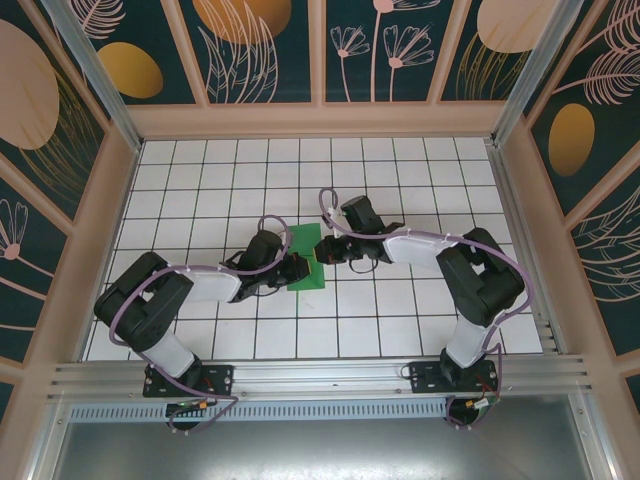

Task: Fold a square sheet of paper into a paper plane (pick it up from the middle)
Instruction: Fold the triangle a second time at the center of the table.

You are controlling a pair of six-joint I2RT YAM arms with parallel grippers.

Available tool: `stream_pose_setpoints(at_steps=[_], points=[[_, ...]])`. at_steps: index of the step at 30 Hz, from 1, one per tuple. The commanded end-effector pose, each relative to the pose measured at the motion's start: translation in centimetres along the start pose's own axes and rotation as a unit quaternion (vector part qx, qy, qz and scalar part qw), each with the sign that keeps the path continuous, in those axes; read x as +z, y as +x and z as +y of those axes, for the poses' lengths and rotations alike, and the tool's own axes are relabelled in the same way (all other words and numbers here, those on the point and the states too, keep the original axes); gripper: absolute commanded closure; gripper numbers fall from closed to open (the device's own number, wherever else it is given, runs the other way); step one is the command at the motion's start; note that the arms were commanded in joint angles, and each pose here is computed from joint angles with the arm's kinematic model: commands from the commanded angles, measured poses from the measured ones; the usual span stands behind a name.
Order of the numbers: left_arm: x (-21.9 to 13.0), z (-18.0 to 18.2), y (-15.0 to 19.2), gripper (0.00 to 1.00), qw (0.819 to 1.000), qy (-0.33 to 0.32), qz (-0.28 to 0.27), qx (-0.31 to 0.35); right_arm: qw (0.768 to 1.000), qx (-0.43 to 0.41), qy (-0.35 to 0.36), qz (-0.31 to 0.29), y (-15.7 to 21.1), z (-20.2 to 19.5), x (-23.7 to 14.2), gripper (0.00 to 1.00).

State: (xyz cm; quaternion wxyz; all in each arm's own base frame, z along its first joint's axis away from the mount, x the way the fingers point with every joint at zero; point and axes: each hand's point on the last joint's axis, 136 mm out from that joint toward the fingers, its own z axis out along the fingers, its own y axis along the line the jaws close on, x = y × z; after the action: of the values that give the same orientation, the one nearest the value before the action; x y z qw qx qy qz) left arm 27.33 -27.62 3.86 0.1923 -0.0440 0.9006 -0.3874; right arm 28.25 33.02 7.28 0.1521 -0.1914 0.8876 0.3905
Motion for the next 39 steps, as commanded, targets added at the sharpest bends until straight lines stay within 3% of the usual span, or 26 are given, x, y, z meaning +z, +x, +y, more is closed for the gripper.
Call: stream_pose_setpoints(at_steps=[1,9,21,39], points=[[-1.0,-1.1,-0.8,0.89,1.0,0.01,-0.019,0.005,0.999,-0.028,-0.024,0.009,-0.3,1.2,0.2,0.99],[-3.3,-0.3,-1.8,0.86,0.998,-0.022,-0.064,0.009,0.995,-0.041,-0.083,0.034,0.3,2.5,0.6,1.0],[-1.3,-2.5,-2.1,0.84,0.998,0.037,-0.045,0.009,1.0,-0.014,0.014,0.014,-2.1,-3.5,1.3,1.0],[0.5,-3.0,-2.4,0.84,0.998,0.049,-0.028,0.001,0.999,-0.012,0.032,0.026,-2.0,-5.0,2.4,1.0]])
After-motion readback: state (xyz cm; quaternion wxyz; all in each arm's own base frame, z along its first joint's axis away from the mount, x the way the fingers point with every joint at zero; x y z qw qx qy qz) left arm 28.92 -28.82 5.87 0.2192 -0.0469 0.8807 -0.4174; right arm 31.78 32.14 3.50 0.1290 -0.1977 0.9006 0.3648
